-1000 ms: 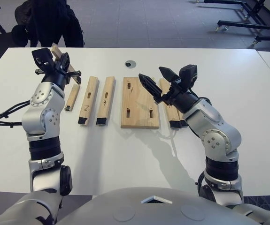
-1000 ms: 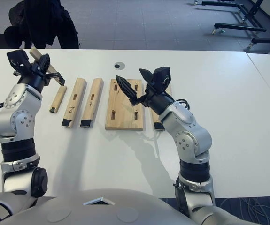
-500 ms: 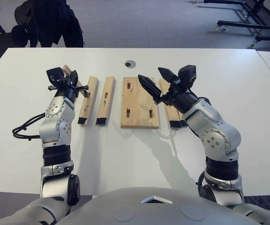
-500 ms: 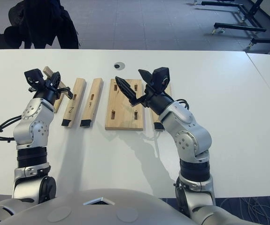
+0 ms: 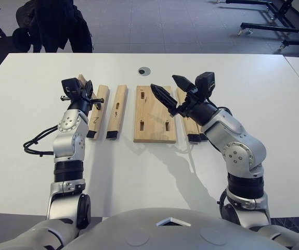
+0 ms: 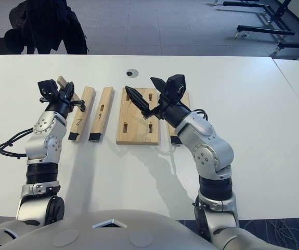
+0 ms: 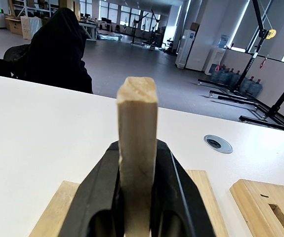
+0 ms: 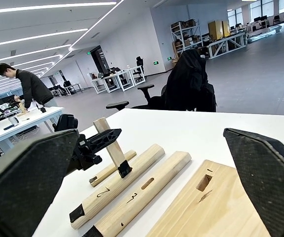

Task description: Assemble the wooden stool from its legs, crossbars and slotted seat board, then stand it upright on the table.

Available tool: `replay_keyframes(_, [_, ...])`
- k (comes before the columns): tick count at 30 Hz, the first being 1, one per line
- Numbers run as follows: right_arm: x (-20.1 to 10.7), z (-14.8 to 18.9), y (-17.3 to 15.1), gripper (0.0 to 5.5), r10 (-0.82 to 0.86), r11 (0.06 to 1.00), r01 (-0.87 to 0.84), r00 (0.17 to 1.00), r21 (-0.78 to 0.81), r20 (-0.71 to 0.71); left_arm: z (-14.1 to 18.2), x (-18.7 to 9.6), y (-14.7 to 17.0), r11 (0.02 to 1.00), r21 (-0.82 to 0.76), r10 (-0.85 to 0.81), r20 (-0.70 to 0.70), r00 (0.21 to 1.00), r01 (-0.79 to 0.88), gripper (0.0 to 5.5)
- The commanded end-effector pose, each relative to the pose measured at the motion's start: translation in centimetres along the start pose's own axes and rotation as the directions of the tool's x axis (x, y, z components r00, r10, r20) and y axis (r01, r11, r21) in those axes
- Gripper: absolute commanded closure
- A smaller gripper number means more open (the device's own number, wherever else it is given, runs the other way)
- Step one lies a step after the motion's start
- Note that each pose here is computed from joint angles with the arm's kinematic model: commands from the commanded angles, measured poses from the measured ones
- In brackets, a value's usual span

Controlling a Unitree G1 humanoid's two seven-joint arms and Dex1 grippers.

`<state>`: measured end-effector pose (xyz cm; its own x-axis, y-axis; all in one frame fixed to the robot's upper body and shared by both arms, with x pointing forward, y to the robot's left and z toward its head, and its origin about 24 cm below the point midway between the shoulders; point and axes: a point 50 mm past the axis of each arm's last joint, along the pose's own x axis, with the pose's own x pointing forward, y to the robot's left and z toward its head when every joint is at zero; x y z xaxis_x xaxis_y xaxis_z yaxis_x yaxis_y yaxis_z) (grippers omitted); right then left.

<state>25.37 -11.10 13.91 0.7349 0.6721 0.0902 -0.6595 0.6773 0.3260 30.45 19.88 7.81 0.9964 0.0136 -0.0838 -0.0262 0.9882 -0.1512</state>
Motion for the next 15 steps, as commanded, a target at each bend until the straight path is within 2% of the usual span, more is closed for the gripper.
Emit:
replay_keyframes(1, [0.3,0.2,0.1,0.1,0.011,1.0,-0.011,1.0,-0.002,-0.008,0.7,0.7,-0.3,1.0,0.009,-0.016,0.023,1.0,0.016,5.12])
replay_keyframes(15, [0.3,0.2,0.2,0.1,0.019,1.0,-0.019,1.0,-0.001,-0.014,-0.2,0.1,0.0,0.999,0.035,0.002,0.012,1.0,-0.002,5.12])
